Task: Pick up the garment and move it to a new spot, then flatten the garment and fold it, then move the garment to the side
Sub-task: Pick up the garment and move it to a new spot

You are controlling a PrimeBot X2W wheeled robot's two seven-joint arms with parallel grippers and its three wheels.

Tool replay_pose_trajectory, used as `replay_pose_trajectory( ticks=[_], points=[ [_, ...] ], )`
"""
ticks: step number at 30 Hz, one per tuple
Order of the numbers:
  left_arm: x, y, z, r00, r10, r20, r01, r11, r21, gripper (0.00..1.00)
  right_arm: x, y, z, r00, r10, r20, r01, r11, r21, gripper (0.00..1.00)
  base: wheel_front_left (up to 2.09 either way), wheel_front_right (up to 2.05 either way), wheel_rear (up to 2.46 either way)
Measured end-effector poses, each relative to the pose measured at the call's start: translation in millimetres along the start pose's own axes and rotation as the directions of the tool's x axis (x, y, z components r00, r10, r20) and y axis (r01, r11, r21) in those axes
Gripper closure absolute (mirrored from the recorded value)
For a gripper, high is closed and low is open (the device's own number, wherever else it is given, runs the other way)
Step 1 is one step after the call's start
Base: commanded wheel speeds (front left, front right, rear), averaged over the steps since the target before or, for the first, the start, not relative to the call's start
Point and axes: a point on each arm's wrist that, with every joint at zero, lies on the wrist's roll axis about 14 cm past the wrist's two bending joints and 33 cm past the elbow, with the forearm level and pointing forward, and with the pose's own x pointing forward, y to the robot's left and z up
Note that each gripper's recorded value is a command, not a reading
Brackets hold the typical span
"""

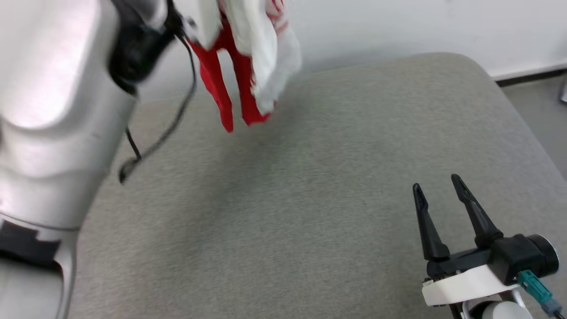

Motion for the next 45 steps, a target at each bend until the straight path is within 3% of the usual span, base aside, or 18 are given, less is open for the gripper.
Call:
replay_pose_trajectory(
  ticks=[3, 7, 14, 20, 21, 22, 24, 25, 31, 35, 39, 42, 45],
  points=[
    [12.9, -35.5, -43.2, 0.993, -0.094, -0.065, 0.094, 0.996, -0.012, 1.0, -11.0, -16.7, -2.2, 0.998, -0.055, -0.016, 0.055, 0.998, -0.011, 0.0, 0.0, 0.0, 0.0],
    [-5.3, -66.7, -137.9, 0.95, -0.181, -0.256, 0.169, 0.983, -0.067, 1.0, -13.4, -21.5, -5.7, 0.997, -0.071, -0.029, 0.07, 0.997, -0.015, 0.0, 0.0, 0.0, 0.0],
    [-98.7, -118.8, -271.3, 0.774, -0.31, -0.552, 0.25, 0.951, -0.183, 1.0, -5.4, -7.8, -10.1, 0.999, -0.026, -0.035, 0.025, 1.0, -0.01, 0.0, 0.0, 0.0, 0.0],
    [-161.8, -160.2, -316.8, 0.647, -0.395, -0.652, 0.296, 0.918, -0.263, 1.0, 3.6, 7.2, -15.4, 0.999, 0.024, -0.043, -0.024, 1.0, -0.002, 0.0, 0.0, 0.0, 0.0],
    [-170.4, -164.6, -322.4, 0.629, -0.4, -0.667, 0.293, 0.916, -0.273, 0.56, 5.0, 10.3, -15.8, 0.999, 0.034, -0.042, -0.034, 0.999, 0.0, 0.0, 0.0, 0.0, 0.0],
    [-177.7, -167.2, -326.9, 0.617, -0.4, -0.678, 0.289, 0.916, -0.277, 0.0, 6.2, 13.1, -16.0, 0.998, 0.043, -0.041, -0.042, 0.999, 0.002, 0.0, 0.0, 0.0, 0.0],
    [-183.9, -167.4, -330.6, 0.625, -0.384, -0.679, 0.282, 0.923, -0.262, 0.0, 8.1, 17.0, -15.6, 0.998, 0.056, -0.039, -0.056, 0.998, 0.001, 0.0, 0.0, 0.0, 0.0],
    [-182.3, -170.3, -326.1, 0.673, -0.368, -0.642, 0.242, 0.929, -0.279, 0.0, 9.9, 21.3, -14.0, 0.997, 0.069, -0.031, -0.069, 0.998, 0.003, 0.0, 0.0, 0.0, 0.0],
    [-168.3, -151.4, -295.6, 0.806, -0.268, -0.528, 0.13, 0.95, -0.283, 0.0, 11.2, 29.2, -10.8, 0.995, 0.096, -0.02, -0.097, 0.995, -0.007, 0.0, 0.0, 0.0, 0.0],
    [-167.4, -117.8, -268.4, 0.882, -0.137, -0.45, 0.028, 0.97, -0.24, 0.0, 12.4, 32.6, -2.8, 0.994, 0.109, 0.005, -0.109, 0.994, -0.014, 0.0, 0.0, 0.0, 0.0],
    [-167.6, -61.7, -223.0, 0.953, 0.087, -0.29, -0.138, 0.977, -0.162, 0.0, 13.8, 36.1, 7.8, 0.992, 0.12, 0.039, -0.119, 0.993, -0.017, 0.0, 0.0, 0.0, 0.0],
    [-175.3, -24.5, -188.7, 0.958, 0.245, -0.149, -0.264, 0.957, -0.123, 0.0, 15.4, 34.1, 17.7, 0.991, 0.112, 0.07, -0.112, 0.994, -0.009, 0.0, 0.0, 0.0, 0.0],
    [-195.6, -1.5, -183.2, 0.919, 0.379, -0.109, -0.392, 0.905, -0.164, 0.0, 15.4, 31.0, 23.5, 0.991, 0.102, 0.089, -0.102, 0.995, 0.001, 0.0, 0.0, 0.0, 0.0]
  ],
)
